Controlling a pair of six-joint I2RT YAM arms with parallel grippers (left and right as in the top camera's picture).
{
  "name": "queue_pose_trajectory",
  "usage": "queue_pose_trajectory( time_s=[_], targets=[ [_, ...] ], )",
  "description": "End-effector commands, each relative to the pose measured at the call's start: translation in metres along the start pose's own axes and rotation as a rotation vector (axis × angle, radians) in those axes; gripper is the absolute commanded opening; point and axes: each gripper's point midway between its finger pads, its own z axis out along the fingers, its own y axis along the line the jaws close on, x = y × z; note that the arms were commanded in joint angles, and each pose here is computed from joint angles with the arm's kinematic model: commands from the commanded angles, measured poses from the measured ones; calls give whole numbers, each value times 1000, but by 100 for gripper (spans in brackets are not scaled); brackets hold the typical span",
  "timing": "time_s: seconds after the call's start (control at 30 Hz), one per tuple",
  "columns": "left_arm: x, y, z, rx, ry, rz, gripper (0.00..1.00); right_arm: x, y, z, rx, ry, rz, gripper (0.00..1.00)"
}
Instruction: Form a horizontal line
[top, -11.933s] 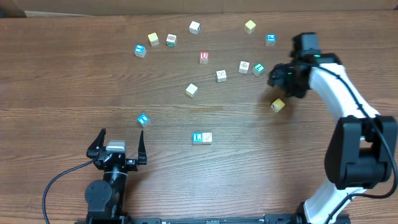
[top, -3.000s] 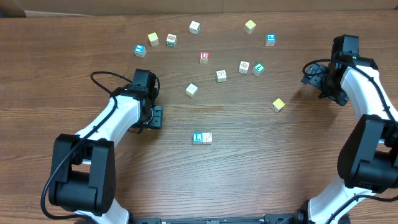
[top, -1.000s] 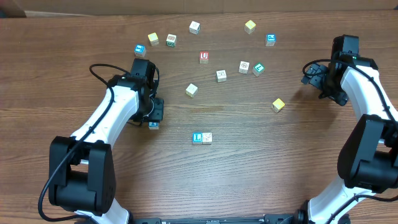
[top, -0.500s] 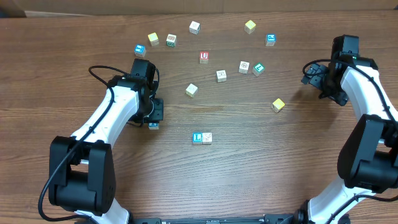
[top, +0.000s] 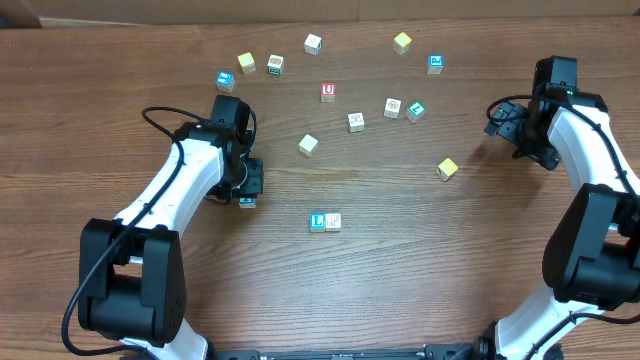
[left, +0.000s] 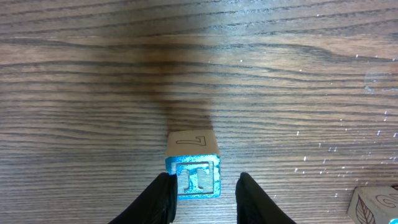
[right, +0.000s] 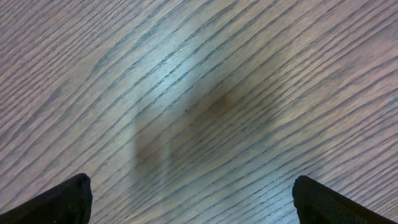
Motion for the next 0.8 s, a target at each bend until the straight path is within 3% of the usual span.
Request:
queue_pose_trajectory(
  time_s=[0.0, 0.77],
  targets=[
    [6, -5, 6, 17, 26, -15, 30, -12, 2, -13, -13, -45, 6, 100],
    [9, 4, 15, -43, 49, -41, 35, -12, 2, -13, -13, -45, 6, 100]
  ],
)
